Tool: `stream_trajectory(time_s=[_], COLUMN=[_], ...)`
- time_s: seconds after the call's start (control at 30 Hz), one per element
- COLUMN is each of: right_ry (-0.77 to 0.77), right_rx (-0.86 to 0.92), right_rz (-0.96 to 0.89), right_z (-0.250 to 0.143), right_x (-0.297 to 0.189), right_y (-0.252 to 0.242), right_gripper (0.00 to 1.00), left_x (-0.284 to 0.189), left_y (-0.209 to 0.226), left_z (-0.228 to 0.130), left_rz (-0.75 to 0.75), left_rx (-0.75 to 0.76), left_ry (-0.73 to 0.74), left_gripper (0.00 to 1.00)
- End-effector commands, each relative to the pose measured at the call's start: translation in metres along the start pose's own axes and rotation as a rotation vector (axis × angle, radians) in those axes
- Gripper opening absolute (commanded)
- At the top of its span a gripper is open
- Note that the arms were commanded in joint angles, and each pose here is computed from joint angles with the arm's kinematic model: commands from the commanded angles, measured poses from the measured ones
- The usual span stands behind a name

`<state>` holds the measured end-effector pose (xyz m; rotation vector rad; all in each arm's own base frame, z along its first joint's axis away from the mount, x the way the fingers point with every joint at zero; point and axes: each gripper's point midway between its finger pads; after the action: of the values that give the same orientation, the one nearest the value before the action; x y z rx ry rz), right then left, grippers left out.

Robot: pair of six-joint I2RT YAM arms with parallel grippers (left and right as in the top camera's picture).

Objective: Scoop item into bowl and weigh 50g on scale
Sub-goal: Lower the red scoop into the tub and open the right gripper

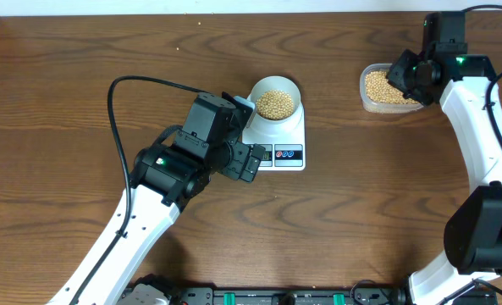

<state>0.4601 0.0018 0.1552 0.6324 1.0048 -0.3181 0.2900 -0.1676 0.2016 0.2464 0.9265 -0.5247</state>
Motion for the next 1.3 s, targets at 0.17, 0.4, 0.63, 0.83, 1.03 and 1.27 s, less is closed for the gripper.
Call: stream_trajectory(time_s=[0.17,0.4,0.63,0.83,1.03,1.27], right_ry=[0.015,0.045,0.107,0.219,0.226,0.198], right_rx=[0.039,-0.01,-0.029,0.03,0.112,0.143], right_rz=[0.053,0.066,0.09,0.008,-0.009,0.086], right_z=[-0.009,-0.017,-0.032,-0.054,-0.05,-0.031], right_x=[0.008,0.014,0.017,0.014,0.013,0.009], right_y=[0.002,-0.001,-0.002,-0.029,-0.04,-0.034], right_gripper=[0.61,0.8,0.99,0.99,0.99,0.99], left_x=[0.003,0.003,0.003,0.003,0.003,0.003], left_y=[0.0,0.0,0.0,0.0,0.0,0.0], left_z=[-0.003,-0.003,-0.003,-0.003,-0.003,-0.003], left_rz=[-0.005,-0.005,-0.005,-0.005,-0.005,-0.005], left_rx=[0.011,0.011,0.011,0.011,0.011,0.011], left_ry=[0.016,0.016,0.016,0.016,0.016,0.016], left_gripper=[0.98,0.98,0.98,0.98,0.98,0.98])
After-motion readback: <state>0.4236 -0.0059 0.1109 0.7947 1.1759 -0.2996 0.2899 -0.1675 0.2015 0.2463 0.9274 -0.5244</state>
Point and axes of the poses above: each gripper's point midway between its finger pads, its own x axis out along the fingers, its own y axis along the line the jaws close on, z = x × y, and after that the axes turned 4 degrees about x, right-handed
